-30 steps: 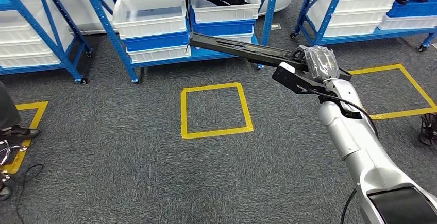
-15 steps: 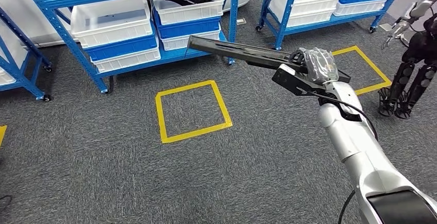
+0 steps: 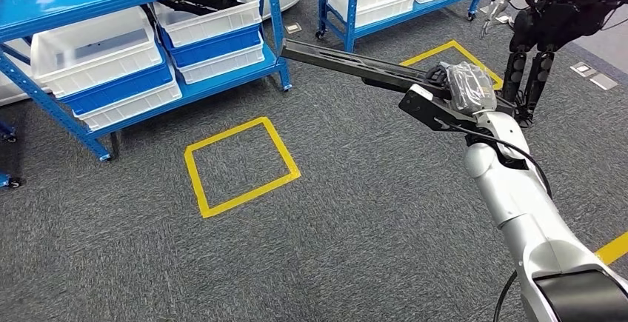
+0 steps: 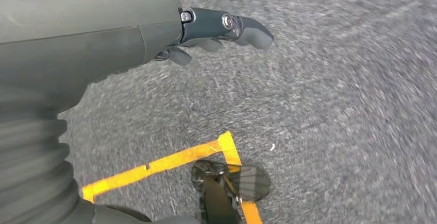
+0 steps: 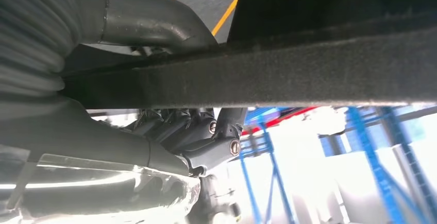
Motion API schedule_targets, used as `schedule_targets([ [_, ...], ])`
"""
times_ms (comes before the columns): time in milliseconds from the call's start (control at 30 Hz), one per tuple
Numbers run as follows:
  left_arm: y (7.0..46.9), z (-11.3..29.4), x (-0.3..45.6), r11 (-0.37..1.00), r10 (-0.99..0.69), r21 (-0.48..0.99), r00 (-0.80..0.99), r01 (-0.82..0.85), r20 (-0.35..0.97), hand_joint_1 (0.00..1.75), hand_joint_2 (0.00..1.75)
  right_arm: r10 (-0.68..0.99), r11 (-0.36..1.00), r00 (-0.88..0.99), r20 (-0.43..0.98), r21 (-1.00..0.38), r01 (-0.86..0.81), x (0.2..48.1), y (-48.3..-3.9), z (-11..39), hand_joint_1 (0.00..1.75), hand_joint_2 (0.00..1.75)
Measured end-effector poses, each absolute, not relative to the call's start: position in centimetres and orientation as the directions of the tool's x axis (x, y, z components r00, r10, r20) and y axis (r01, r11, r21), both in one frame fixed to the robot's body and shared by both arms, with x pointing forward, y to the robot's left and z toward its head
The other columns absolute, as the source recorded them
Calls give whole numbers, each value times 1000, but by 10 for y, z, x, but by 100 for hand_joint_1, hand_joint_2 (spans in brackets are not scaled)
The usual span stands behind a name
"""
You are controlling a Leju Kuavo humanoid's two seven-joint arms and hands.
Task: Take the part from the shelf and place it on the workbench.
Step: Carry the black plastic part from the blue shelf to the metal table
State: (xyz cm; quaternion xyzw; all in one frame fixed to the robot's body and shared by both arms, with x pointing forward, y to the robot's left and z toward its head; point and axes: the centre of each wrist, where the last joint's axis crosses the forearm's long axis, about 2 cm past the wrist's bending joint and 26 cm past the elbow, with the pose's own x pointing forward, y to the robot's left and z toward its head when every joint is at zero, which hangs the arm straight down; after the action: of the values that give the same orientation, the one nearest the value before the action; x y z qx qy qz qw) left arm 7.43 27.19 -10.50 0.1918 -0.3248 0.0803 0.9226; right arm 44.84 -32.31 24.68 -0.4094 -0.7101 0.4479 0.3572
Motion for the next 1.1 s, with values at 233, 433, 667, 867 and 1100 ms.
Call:
schedule_targets([
  [233, 273, -106, 72, 911, 29, 304, 779, -278, 627, 0, 175, 907, 269, -394, 151, -926, 264, 449, -326, 246, 175, 175],
  [433, 276, -106, 71, 908, 31, 307, 775, -287, 631, 0, 175, 913, 270, -378, 156, -924, 271, 447, -335, 243, 175, 175],
  [667, 272, -106, 70, 908, 42, 299, 771, -295, 635, 0, 175, 917, 264, -368, 153, -925, 273, 447, -342, 242, 175, 175],
  [867, 272, -106, 71, 907, 46, 296, 771, -298, 636, 0, 175, 918, 267, -366, 152, -920, 287, 448, -342, 246, 175, 175],
  [1100, 272, -106, 69, 907, 51, 296, 776, -300, 629, 0, 175, 915, 274, -373, 156, -918, 288, 449, -336, 246, 175, 175],
])
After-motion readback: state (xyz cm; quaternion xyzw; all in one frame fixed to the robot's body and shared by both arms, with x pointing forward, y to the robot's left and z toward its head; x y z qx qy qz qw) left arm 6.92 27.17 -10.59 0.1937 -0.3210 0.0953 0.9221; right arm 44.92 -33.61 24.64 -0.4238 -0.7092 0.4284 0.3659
